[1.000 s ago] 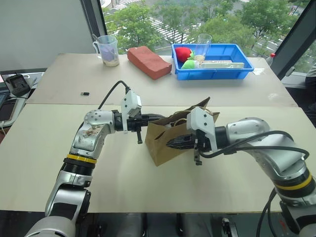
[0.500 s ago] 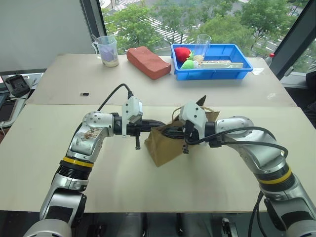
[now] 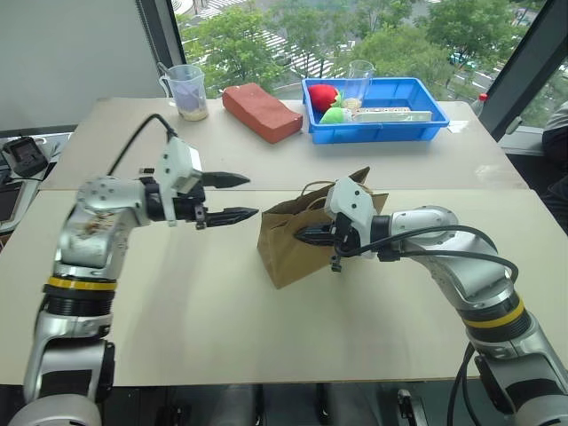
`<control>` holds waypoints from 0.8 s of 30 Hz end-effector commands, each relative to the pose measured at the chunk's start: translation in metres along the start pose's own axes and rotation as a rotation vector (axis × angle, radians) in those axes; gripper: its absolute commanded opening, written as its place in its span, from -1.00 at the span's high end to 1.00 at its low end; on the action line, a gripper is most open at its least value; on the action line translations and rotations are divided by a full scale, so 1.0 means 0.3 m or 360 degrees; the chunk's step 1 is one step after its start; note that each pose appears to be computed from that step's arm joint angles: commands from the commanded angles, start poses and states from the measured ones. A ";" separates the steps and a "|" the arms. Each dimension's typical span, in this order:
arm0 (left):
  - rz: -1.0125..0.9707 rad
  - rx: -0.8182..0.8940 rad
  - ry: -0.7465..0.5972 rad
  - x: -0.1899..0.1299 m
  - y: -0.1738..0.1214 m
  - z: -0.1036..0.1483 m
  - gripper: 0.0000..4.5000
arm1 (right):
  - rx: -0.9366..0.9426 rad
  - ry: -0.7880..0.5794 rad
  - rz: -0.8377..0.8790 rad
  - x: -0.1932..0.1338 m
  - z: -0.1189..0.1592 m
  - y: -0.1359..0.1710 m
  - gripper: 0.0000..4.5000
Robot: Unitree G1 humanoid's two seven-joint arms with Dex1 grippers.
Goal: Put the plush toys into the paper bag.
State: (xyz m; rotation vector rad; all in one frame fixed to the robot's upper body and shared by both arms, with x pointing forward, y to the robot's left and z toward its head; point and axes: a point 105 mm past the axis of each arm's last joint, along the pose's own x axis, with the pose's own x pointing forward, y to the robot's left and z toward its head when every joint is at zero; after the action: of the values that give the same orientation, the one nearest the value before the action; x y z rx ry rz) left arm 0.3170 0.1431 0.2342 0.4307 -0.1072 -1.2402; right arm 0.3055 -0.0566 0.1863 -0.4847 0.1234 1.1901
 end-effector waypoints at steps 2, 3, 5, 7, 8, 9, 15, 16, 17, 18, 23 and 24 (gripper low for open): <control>-0.0126 -0.0072 -0.0009 -0.022 -0.072 0.015 -0.98 | -0.0098 -0.0061 -0.0038 -0.023 0.045 -0.022 1.00; -0.0136 -0.0070 0.0011 -0.018 -0.083 0.001 -0.98 | -0.0102 -0.0061 -0.0038 -0.023 0.046 -0.023 1.00; -0.0117 -0.0076 0.0011 0.001 -0.092 -0.020 -0.98 | -0.0108 -0.0062 -0.0037 -0.023 0.049 -0.025 1.00; -0.0099 -0.0084 -0.0004 0.019 -0.097 -0.030 -0.98 | -0.0112 -0.0062 -0.0037 -0.023 0.051 -0.025 1.00; -0.0086 -0.0078 -0.0006 0.037 -0.103 -0.046 -0.98 | -0.0114 -0.0063 -0.0037 -0.023 0.052 -0.025 1.00; -0.0067 -0.0077 -0.0012 0.056 -0.106 -0.062 -0.98 | -0.0115 -0.0063 -0.0039 -0.023 0.054 -0.025 1.00; 0.0027 -0.0073 -0.0064 0.137 -0.109 -0.115 -0.98 | -0.0118 -0.0058 -0.0046 -0.027 0.057 -0.022 1.00; 0.0039 -0.0071 -0.0072 0.147 -0.107 -0.119 -0.98 | -0.0119 -0.0057 -0.0047 -0.028 0.057 -0.022 1.00; 0.0065 -0.0068 -0.0076 0.158 -0.100 -0.124 -0.98 | -0.0119 -0.0058 -0.0049 -0.029 0.059 -0.022 1.00; 0.0081 -0.0067 -0.0071 0.168 -0.096 -0.131 -0.98 | -0.0120 -0.0059 -0.0050 -0.030 0.062 -0.022 1.00; 0.0123 -0.0082 -0.0045 0.207 -0.109 -0.182 -0.98 | -0.0127 -0.0062 -0.0062 -0.034 0.071 -0.026 1.00; 0.0142 -0.0083 -0.0062 0.214 -0.107 -0.181 -0.98 | -0.0128 -0.0062 -0.0064 -0.035 0.071 -0.027 1.00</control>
State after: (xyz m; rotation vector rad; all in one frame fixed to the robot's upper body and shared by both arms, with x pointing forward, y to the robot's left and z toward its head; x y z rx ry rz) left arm 0.3265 0.0921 0.1577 0.3391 -0.0835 -1.1728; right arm 0.3071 -0.0587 0.1915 -0.5029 0.1020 1.1839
